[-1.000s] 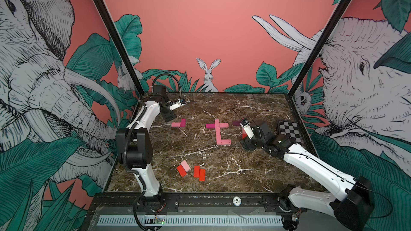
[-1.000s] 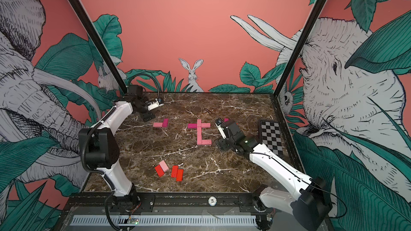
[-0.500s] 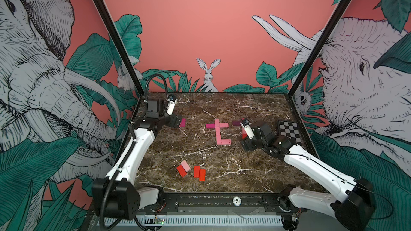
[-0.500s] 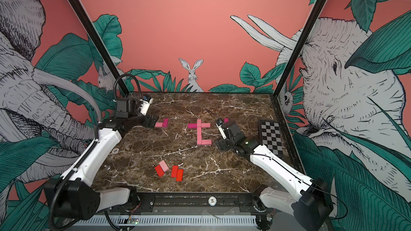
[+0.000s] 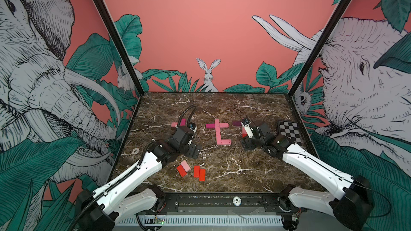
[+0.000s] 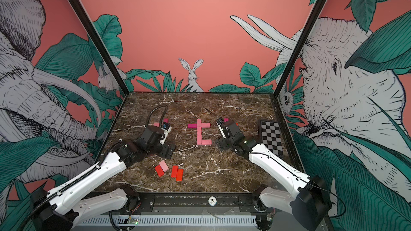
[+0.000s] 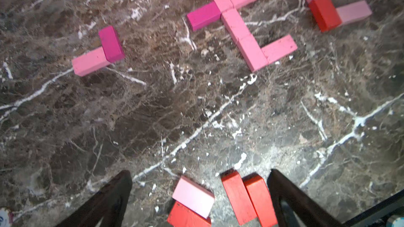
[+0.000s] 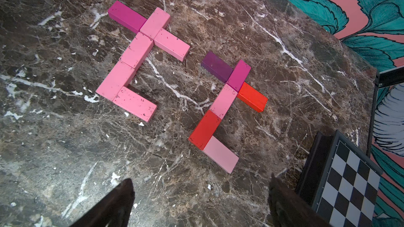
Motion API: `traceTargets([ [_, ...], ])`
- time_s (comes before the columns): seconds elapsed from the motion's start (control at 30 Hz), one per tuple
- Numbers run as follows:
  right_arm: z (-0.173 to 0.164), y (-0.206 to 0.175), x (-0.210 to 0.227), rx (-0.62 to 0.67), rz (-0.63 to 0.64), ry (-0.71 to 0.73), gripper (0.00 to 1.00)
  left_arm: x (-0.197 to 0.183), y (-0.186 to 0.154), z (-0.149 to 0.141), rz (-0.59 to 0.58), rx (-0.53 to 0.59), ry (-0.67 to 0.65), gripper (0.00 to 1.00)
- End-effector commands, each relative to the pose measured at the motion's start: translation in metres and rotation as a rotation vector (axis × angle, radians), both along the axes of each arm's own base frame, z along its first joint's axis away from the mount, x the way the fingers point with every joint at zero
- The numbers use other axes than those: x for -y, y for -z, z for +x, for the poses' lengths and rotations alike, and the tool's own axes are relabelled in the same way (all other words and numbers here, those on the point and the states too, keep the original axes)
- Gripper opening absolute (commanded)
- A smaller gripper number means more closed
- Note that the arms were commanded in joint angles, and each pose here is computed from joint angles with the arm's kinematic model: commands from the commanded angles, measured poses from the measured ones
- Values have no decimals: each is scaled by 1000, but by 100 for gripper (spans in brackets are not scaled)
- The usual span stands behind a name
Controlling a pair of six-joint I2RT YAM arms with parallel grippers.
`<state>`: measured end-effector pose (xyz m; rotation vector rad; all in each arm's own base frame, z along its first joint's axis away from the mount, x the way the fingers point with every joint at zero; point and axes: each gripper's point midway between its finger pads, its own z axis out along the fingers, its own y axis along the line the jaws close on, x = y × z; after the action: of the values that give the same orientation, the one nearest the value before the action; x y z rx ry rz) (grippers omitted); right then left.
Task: Assemble the letter t with building blocks
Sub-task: Adjust the building block at the center of the board.
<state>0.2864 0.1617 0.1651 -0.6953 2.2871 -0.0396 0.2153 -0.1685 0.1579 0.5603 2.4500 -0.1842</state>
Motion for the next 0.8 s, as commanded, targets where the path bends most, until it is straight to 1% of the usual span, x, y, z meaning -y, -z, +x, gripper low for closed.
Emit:
traceTargets([
  [0.0, 6, -4, 1, 21, 11, 28, 94, -19, 19, -17, 8, -84, -199, 99],
  [0.07, 6, -2, 1, 17, 9, 31, 94, -12, 34, -27, -20, -140, -214, 99],
  [0.1, 7, -2, 1, 17, 7, 31, 94, -13, 39, -31, -16, -141, -241, 99],
  [0.17, 7, -1, 2, 16, 4, 35, 94, -10, 46, -39, -7, -136, -255, 99],
  [0.33, 6, -2, 2, 17, 7, 36, 94, -34, 55, -60, 96, -133, -354, 99],
  [0.47, 7, -2, 0, 15, 10, 31, 94, -47, 66, -72, 103, -159, -416, 99],
  [0.6, 7, 0, 0, 11, 8, 32, 93, -59, 72, -80, 99, -140, -460, 98],
  [0.7, 7, 1, -1, 9, 10, 32, 93, -73, 79, -86, 86, -133, -514, 95],
  [0.77, 8, 2, -1, 8, 8, 31, 93, -78, 85, -89, 61, -140, -530, 89],
])
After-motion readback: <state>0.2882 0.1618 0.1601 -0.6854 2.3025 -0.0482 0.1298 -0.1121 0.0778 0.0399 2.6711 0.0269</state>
